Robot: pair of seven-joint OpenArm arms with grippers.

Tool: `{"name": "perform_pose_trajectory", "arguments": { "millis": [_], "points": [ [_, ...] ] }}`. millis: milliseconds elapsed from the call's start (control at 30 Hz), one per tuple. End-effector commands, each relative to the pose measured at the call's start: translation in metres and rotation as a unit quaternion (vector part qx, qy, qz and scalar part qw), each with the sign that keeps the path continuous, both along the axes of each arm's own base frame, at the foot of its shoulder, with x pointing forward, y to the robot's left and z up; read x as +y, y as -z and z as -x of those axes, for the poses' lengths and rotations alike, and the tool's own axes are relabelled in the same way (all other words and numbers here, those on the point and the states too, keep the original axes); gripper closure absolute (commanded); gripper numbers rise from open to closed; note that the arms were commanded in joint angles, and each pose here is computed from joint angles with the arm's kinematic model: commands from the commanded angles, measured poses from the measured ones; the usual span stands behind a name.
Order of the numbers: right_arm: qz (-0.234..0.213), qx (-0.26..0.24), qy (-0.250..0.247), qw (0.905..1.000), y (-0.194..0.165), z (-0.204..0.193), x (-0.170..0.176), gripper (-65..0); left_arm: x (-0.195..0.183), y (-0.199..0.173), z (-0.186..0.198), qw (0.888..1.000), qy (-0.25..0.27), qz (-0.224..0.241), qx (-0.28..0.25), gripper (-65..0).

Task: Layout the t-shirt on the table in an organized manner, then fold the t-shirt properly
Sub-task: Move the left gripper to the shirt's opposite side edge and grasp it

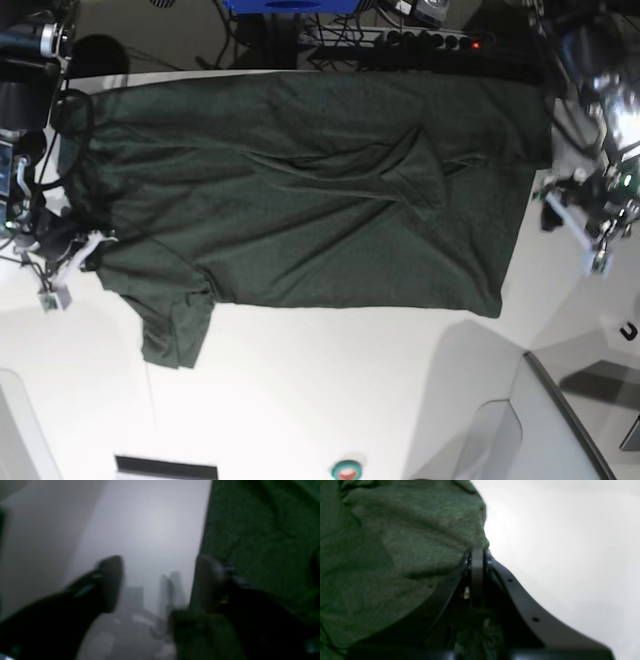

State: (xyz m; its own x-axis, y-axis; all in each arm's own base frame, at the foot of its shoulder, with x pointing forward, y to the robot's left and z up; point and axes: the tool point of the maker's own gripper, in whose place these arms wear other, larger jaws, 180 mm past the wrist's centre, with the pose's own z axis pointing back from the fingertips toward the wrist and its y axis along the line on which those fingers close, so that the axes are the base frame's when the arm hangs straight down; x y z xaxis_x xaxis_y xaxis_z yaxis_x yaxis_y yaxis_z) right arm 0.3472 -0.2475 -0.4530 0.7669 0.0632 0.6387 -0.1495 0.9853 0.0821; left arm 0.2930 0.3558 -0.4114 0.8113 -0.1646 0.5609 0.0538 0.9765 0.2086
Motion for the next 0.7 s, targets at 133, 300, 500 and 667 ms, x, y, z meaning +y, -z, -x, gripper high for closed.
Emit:
{"name": "perform_pose_trajectory", "arguments": {
  "millis": [133, 300, 500, 667],
  "points": [
    [0.013, -0.041, -0.008, 0.999, -0.025, -0.012, -0.006, -0.8, 0.006, 0.01, -0.048, 0.998, -0.031, 0.047, 0.005, -52.7],
    [0.018, -0.047, -0.011, 0.9987, -0.029, -0.012, -0.006, -0.8, -0.01, 0.017, -0.074, 0.995, -0.037, 0.096, 0.012, -52.7],
    [0.019, -0.048, -0.012, 0.9986, -0.03, -0.011, -0.006, -0.8, -0.03, 0.034, -0.088, 0.987, -0.043, 0.151, 0.016, -52.3],
    [0.021, -0.048, -0.012, 0.9986, -0.03, -0.011, -0.008, -0.8, -0.046, 0.061, -0.079, 0.98, -0.053, 0.19, 0.015, -49.2]
  ]
}}
